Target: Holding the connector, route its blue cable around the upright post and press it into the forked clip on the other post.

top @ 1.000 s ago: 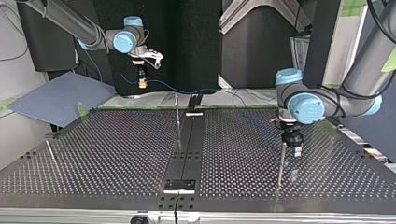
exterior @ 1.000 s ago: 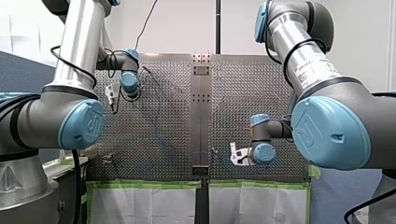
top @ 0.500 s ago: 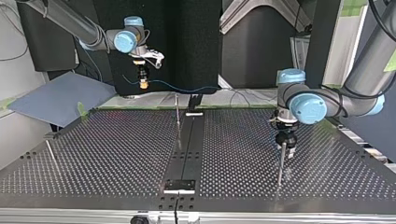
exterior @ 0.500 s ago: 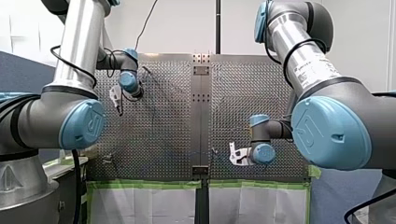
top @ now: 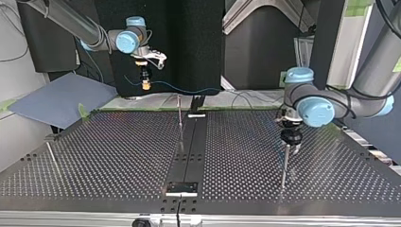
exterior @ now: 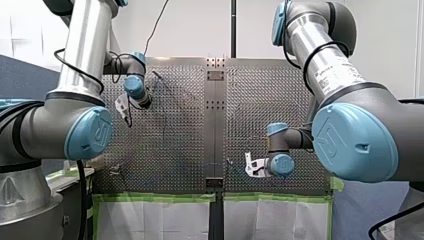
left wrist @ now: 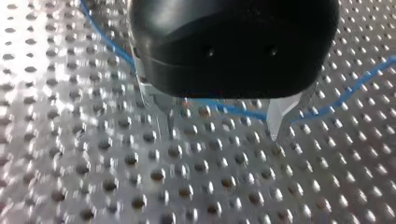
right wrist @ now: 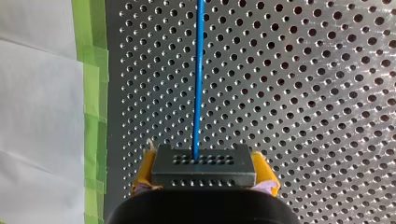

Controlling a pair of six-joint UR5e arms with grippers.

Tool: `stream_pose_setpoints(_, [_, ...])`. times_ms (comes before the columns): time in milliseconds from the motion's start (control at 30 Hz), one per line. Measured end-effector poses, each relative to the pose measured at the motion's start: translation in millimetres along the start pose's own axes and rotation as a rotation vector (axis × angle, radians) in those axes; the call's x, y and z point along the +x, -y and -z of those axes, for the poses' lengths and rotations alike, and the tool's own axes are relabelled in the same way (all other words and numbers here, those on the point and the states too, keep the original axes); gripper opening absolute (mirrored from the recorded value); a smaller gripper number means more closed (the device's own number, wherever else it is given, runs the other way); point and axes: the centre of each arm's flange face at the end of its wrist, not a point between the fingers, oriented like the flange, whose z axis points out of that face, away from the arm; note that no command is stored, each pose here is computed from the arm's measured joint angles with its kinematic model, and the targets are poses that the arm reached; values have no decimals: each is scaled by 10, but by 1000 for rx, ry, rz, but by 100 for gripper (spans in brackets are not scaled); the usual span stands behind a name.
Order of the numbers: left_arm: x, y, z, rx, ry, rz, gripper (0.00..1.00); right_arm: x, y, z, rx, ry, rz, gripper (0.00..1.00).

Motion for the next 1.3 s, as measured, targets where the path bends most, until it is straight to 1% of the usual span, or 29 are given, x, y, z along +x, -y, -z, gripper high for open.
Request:
stream_pose_setpoints(100, [-7,-84,66,-44,-10,-18,100,0,-5,-1,0,1,0,0])
stream_pose_setpoints(233, [-31,-191,212,-101,-23,-52,100,-2,-34,-8,-5,2,-4,0])
stream_pose_setpoints(433, [-55,-314,486,-179,-41,-112,100,-2,-102,-28,-17,1,-23,0])
stream_pose_setpoints(633, [-63,-378,776,-243,-61,-176,100,-18,-222,-45,-40,13,-46,0])
stream_pose_setpoints(800, [-149,-332,972,-275,-62,-226,100,-29,-283,-50,-48,23,-54,0])
stream_pose_setpoints(900, [-245,-285,1081,-293,-55,-256,100,-26,-285,-56,-40,21,-56,0])
stream_pose_setpoints(967, [-331,-241,1158,-304,-45,-278,100,-24,-278,-59,-27,19,-57,0])
stream_pose_setpoints(1067, [-464,-168,1260,-317,-29,-305,100,-28,-278,-57,-18,21,-59,0])
stream_pose_setpoints(1200, [-693,-67,1390,-335,4,-337,100,-33,-283,-54,-14,26,-64,0])
stream_pose_setpoints(1300, [-879,25,1492,-332,26,-359,100,-35,-283,-53,-13,27,-68,0])
